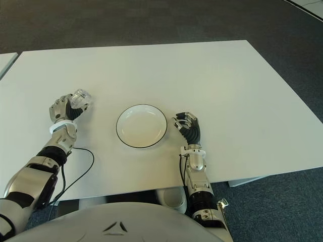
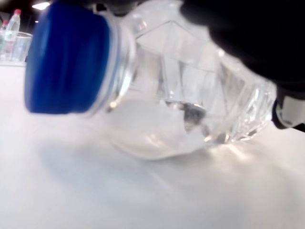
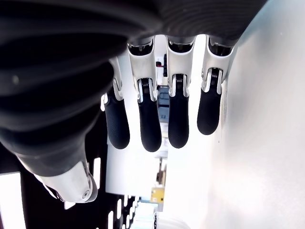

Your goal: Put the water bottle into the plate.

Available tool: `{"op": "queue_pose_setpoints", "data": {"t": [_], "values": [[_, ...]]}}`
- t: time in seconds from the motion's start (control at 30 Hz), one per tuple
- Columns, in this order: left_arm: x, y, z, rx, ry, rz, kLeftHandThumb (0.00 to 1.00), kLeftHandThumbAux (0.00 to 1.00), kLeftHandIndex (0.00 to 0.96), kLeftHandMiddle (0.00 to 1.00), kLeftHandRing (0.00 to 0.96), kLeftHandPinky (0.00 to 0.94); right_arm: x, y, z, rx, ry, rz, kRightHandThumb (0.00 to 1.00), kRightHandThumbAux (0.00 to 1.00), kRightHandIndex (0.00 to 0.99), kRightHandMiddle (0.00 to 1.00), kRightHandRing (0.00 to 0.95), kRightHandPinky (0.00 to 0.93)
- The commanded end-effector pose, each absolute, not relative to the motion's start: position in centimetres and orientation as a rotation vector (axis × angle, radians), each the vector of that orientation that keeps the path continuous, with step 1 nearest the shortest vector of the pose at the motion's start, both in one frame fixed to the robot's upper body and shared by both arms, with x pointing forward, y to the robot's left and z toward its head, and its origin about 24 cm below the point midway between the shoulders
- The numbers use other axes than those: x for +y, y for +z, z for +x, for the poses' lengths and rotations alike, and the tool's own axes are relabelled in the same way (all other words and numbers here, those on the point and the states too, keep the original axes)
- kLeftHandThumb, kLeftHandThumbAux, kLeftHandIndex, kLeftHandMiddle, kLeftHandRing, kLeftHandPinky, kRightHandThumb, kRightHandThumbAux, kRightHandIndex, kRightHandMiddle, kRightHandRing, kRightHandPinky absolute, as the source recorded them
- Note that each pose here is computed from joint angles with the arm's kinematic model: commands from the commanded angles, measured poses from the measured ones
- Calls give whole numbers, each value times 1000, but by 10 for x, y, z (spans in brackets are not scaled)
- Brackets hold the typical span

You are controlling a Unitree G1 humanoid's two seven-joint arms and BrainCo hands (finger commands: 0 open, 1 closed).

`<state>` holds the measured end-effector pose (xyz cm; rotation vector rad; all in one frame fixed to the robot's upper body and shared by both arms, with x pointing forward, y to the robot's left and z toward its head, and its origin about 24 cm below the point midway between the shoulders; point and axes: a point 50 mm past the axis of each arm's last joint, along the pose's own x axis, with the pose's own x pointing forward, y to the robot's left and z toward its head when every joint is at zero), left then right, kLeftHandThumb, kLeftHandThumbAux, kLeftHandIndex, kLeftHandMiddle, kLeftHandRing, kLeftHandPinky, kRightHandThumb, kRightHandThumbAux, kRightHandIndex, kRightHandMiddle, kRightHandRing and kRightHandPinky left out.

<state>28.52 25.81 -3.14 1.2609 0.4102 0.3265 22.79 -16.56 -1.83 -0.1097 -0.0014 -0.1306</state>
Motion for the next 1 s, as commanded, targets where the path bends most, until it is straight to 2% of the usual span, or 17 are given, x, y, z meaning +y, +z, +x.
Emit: {"op": "queue_pose_setpoints", "data": {"t": [0.03,0.1,0.27,0.7,1.0], "values": [[250,-79,241,613,200,1186,735,593,412,561,612,641,-168,-27,221,45,-145,-102,706,731,427,424,385,399],[250,-79,241,605,196,1184,802,632,410,551,649,686,-168,-27,221,46,-145,-102,707,731,427,425,387,402],[251,-80,241,602,176,1179,842,655,412,533,694,752,-168,-27,221,43,-146,-100,707,731,427,427,390,404],[249,-78,243,620,148,1139,851,666,402,532,807,819,-169,-27,222,47,-142,-105,706,731,427,425,385,395],[249,-77,243,622,159,1079,851,668,398,538,842,827,-169,-27,223,43,-142,-108,707,731,427,428,388,401]]}}
